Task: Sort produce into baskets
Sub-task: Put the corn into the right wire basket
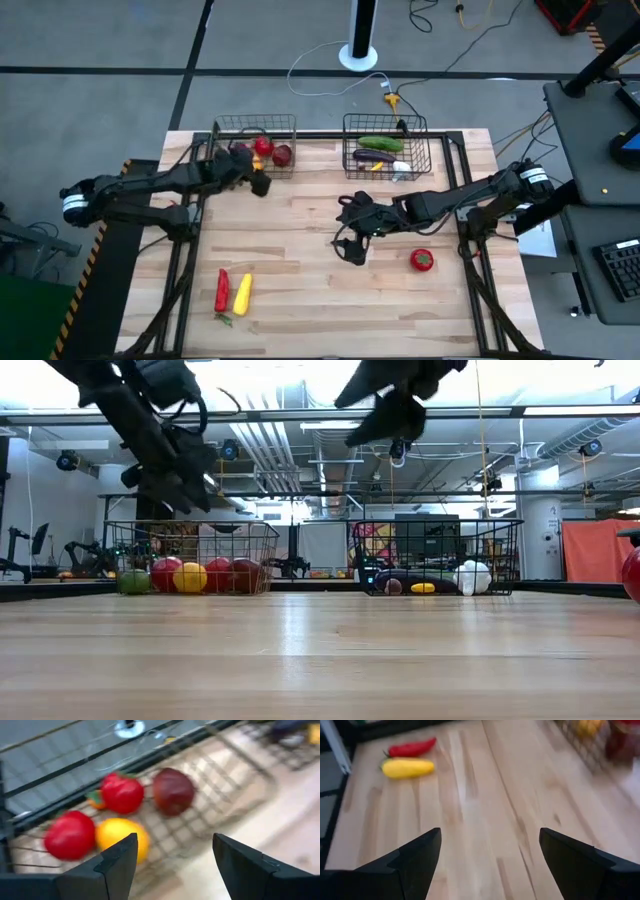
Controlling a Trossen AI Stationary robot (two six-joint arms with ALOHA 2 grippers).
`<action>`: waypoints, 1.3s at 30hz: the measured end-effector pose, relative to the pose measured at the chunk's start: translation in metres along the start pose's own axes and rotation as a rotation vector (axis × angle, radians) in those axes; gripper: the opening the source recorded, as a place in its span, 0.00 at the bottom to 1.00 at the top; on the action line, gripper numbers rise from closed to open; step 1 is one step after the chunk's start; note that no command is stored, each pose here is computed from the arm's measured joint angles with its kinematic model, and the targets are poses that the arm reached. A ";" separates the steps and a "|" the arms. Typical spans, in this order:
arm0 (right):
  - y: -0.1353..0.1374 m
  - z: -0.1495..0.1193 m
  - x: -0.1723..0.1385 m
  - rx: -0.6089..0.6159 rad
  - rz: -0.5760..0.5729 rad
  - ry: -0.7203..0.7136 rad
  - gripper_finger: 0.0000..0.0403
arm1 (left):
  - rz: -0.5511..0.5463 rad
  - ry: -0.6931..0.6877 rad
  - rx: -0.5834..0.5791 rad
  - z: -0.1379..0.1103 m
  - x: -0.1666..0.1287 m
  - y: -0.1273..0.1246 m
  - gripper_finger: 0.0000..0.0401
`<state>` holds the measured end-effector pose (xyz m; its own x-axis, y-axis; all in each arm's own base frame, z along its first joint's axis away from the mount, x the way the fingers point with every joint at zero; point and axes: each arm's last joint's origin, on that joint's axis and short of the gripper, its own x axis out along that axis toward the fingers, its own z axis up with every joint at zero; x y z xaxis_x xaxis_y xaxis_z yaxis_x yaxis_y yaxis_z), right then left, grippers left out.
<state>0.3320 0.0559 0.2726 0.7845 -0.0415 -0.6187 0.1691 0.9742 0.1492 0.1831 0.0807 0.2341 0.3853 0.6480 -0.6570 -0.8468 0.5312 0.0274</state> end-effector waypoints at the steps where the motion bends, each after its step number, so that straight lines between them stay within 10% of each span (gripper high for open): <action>1: -0.001 -0.002 0.000 0.018 -0.010 0.025 0.81 | -0.020 -0.007 0.003 -0.002 -0.004 -0.005 0.60; 18: -0.015 -0.057 -0.032 0.377 -0.275 0.728 0.79 | -0.355 -0.202 0.080 -0.057 -0.085 -0.079 0.60; 39: -0.011 -0.094 -0.100 0.547 -0.337 0.931 0.85 | -0.407 -0.209 0.090 -0.062 -0.093 -0.083 0.60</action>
<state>0.1957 0.0703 0.2597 -0.0614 0.1205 -0.9908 0.7058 0.7072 0.0423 0.1948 -0.0576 0.2463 0.7535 0.4680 -0.4618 -0.5795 0.8045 -0.1302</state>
